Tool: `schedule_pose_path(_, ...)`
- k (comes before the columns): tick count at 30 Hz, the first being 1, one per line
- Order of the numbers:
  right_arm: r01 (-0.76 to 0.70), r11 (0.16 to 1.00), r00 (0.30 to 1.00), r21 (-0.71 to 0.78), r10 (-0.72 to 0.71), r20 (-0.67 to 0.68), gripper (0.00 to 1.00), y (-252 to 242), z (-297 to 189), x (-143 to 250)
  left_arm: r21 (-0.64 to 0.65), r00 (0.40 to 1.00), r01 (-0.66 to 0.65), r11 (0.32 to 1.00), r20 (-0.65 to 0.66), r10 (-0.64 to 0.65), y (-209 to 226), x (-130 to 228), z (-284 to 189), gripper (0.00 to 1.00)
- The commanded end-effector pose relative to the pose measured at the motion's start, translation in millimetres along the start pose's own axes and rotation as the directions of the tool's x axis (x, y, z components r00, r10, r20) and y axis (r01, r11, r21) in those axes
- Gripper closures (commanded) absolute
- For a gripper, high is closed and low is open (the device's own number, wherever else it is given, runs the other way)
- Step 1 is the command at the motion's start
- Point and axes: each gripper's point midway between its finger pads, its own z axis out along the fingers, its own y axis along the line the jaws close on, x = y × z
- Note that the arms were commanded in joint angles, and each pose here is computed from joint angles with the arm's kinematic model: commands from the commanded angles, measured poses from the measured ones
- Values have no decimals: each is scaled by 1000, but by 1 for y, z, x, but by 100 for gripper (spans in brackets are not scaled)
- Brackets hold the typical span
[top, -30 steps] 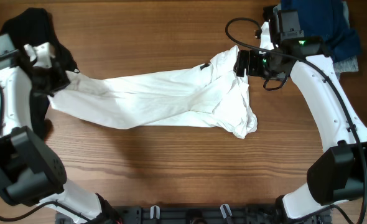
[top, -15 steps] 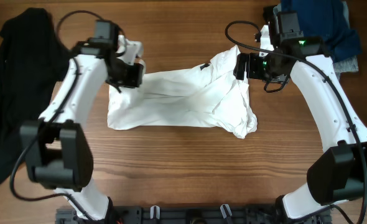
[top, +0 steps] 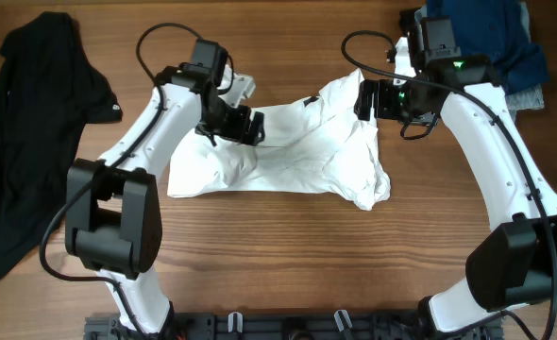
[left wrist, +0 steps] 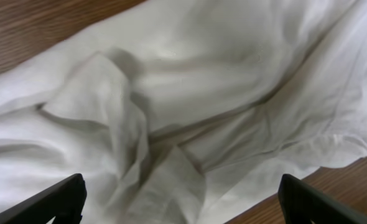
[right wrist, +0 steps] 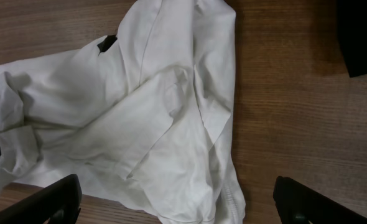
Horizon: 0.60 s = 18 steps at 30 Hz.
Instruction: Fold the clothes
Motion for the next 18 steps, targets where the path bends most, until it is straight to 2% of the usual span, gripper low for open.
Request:
schedule_pose_path(1,27,1000,999,-13,-27,30,0,7,-7,-5,19,1000,-9,1000,30,8,-8,-7,-13,0)
schedule_pose_path(4,28,1000,999,-14,-28,34,0,7,-7,-6,-19,998,48,999,35,-47,11,-1,-33,0)
schedule_pose_path(11,28,1000,999,-15,-27,35,1,7,-6,-7,-68,961,258,964,-87,-263,57,43,-53,0)
schedule_pose_path(18,27,1000,999,-15,-27,35,1,7,-6,-7,-39,959,248,968,-132,-251,44,55,-38,0)
